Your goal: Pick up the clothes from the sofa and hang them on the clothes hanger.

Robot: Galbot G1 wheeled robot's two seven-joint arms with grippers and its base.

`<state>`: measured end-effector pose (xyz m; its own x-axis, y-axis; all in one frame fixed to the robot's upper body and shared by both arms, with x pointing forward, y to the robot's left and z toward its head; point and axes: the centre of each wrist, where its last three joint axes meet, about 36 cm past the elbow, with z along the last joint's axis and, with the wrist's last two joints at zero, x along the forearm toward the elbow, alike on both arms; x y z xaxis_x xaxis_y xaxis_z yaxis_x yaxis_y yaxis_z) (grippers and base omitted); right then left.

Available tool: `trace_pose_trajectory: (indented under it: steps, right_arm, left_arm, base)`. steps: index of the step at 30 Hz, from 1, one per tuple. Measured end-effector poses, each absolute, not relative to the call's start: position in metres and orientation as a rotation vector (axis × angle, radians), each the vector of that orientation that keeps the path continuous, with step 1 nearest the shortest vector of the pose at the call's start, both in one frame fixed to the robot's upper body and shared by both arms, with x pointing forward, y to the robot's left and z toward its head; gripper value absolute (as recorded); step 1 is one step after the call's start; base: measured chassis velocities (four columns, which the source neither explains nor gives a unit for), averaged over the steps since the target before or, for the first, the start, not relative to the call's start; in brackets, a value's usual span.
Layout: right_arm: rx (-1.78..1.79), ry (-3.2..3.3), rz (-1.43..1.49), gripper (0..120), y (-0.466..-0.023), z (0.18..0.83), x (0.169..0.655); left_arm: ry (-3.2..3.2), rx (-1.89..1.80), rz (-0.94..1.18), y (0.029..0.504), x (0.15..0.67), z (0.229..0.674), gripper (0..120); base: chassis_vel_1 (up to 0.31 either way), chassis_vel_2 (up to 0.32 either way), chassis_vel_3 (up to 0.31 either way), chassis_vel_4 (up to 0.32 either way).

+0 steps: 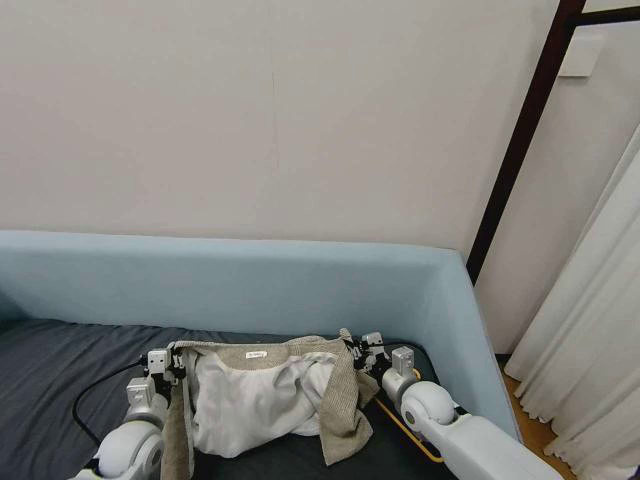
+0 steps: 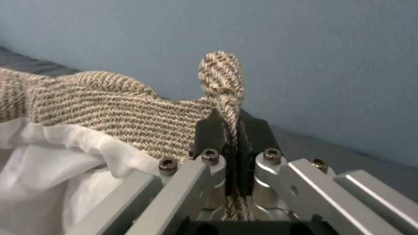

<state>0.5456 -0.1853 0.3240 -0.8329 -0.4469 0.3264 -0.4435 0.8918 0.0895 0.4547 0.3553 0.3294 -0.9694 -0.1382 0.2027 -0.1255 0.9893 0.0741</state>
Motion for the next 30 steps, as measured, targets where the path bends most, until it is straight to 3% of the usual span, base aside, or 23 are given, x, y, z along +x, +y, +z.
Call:
trace_pose_trajectory:
  steps: [6, 20, 23, 30]
  right_arm:
    - [0.622, -2.713, 0.023, 3, -0.186, 0.311, 0.557]
    - [0.598, -2.740, 0.133, 51, -0.243, 0.320, 0.525]
    - [0.566, -2.714, 0.091, 66, -0.259, 0.323, 0.510]
    - [0.477, -2.573, 0.009, 88, -0.280, 0.309, 0.492]
  left_arm:
    - [-2.887, 0.171, -0.092, 0.343, 0.464, 0.307, 0]
    - [-2.895, 0.164, -0.083, 0.335, 0.464, 0.311, 0]
    - [-2.909, 0.154, -0.079, 0.336, 0.454, 0.318, 0]
    - [-2.924, 0.130, -0.082, 0.334, 0.446, 0.324, 0]
  base:
    - [0.000, 0.000, 0.000, 0.000]
    - [0.000, 0.000, 0.000, 0.000]
    - [0.000, 0.000, 0.000, 0.000]
    - [0.000, 0.000, 0.000, 0.000]
